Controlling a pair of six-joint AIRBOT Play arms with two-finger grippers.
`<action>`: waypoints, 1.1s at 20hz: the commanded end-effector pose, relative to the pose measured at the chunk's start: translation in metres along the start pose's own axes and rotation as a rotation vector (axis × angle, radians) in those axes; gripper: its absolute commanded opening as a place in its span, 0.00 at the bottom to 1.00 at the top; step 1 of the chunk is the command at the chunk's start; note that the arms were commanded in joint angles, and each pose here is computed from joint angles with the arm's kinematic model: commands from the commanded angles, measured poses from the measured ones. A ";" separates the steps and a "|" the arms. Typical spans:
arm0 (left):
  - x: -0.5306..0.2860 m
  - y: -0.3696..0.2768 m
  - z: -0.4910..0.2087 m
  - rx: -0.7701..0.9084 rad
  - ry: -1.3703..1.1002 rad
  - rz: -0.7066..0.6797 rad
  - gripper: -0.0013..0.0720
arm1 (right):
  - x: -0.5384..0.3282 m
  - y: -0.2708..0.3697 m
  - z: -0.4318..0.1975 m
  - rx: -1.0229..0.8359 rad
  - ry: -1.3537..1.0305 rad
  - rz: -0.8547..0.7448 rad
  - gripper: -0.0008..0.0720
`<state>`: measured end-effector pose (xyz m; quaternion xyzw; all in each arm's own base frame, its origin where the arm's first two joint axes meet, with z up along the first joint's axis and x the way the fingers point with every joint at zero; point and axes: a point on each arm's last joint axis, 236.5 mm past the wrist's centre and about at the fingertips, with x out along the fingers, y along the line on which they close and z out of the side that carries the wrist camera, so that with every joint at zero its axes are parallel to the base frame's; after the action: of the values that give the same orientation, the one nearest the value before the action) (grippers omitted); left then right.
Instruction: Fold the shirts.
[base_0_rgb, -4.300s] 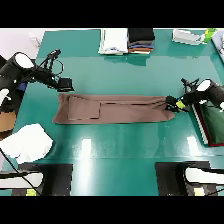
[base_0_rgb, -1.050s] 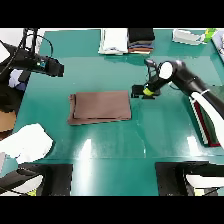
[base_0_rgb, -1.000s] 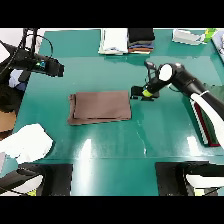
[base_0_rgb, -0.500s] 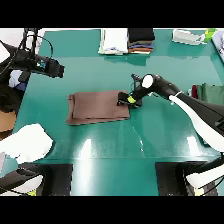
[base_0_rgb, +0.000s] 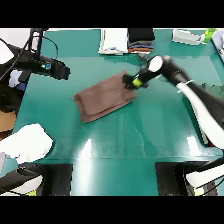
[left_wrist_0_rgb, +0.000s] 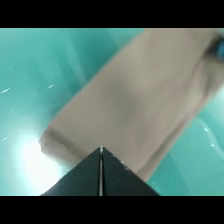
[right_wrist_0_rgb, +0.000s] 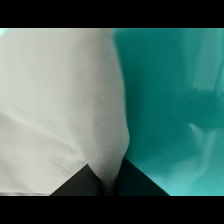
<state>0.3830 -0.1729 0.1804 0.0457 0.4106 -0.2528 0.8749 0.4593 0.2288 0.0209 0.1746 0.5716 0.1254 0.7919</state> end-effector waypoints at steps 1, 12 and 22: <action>0.003 -0.027 0.008 0.043 -0.032 -0.042 0.06 | -0.105 -0.075 0.064 -0.003 -0.193 -0.185 0.04; 0.004 -0.038 0.011 0.036 -0.043 -0.063 0.06 | -0.296 -0.334 0.061 0.522 -0.439 -0.364 0.04; 0.004 -0.039 0.010 0.004 -0.038 -0.071 0.06 | -0.388 -0.325 0.096 0.473 -0.695 -0.323 0.04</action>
<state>0.3737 -0.2115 0.1894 0.0295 0.3931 -0.2857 0.8735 0.4284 -0.2299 0.2014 0.3022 0.3470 -0.2071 0.8633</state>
